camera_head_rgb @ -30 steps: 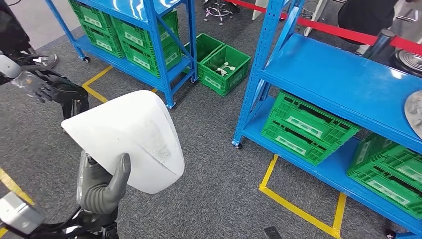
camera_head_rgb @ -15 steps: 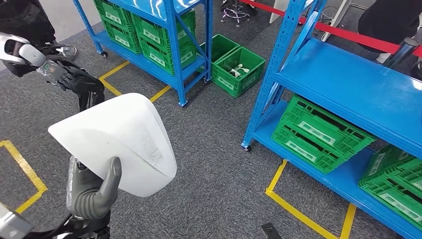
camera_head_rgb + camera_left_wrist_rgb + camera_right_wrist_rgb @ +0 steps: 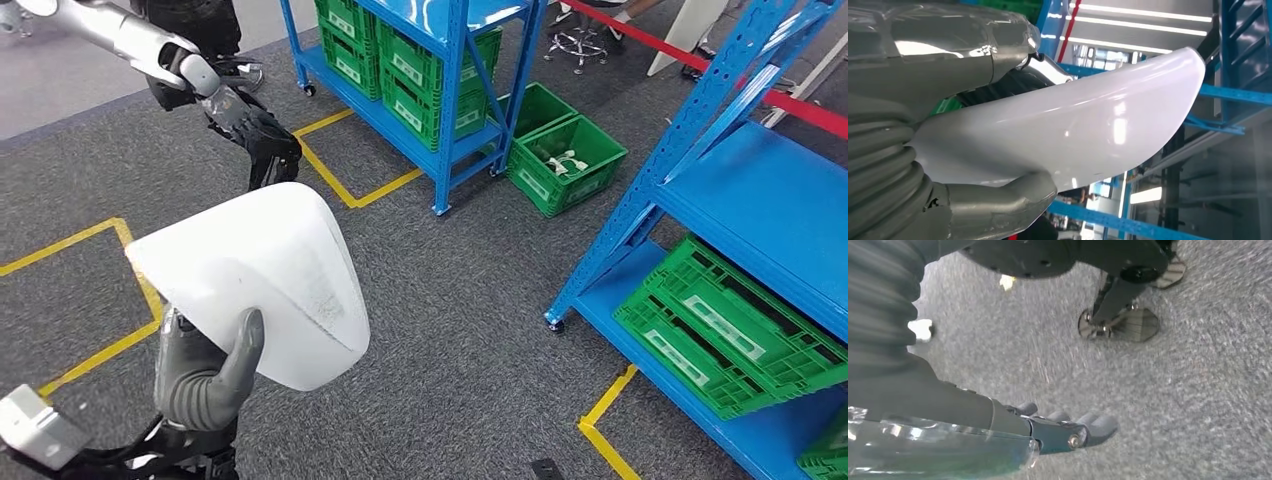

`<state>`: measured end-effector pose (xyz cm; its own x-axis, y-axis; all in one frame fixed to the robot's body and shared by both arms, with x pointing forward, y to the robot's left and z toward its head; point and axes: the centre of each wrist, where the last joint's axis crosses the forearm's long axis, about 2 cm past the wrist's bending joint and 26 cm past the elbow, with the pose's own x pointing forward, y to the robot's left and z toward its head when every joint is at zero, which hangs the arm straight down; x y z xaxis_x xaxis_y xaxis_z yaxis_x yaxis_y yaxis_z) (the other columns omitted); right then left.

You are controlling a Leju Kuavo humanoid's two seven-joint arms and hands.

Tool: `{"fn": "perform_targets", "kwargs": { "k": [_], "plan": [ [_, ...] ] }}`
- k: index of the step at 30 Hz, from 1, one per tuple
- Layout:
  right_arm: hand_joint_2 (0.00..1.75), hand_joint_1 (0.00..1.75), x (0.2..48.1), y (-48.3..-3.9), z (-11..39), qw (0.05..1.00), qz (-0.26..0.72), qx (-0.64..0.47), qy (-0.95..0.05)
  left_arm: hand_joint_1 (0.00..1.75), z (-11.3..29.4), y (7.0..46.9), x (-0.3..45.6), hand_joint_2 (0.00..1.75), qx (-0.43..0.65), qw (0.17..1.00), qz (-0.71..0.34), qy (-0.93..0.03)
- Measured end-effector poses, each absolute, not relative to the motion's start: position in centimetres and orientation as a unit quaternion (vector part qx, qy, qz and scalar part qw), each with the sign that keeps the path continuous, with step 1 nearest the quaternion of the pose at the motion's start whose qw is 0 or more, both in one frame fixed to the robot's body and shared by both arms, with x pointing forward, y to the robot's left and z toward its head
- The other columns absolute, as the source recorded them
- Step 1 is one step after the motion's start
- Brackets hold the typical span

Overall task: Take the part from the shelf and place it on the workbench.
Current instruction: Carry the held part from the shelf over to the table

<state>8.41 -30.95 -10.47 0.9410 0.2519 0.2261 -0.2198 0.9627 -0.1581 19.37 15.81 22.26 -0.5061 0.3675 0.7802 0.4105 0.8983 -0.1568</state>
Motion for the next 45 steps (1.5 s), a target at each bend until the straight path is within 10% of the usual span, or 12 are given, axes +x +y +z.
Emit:
{"fn": "perform_targets", "kwargs": {
  "k": [45],
  "plan": [
    [1.75, 0.00, 8.7, -28.5, -10.5, 0.978, 0.148, -0.039, -0.142, 1.75, 22.2, 16.6, 18.8, 1.75, -0.207, 0.481, -0.067, -0.849]
  ]
}}
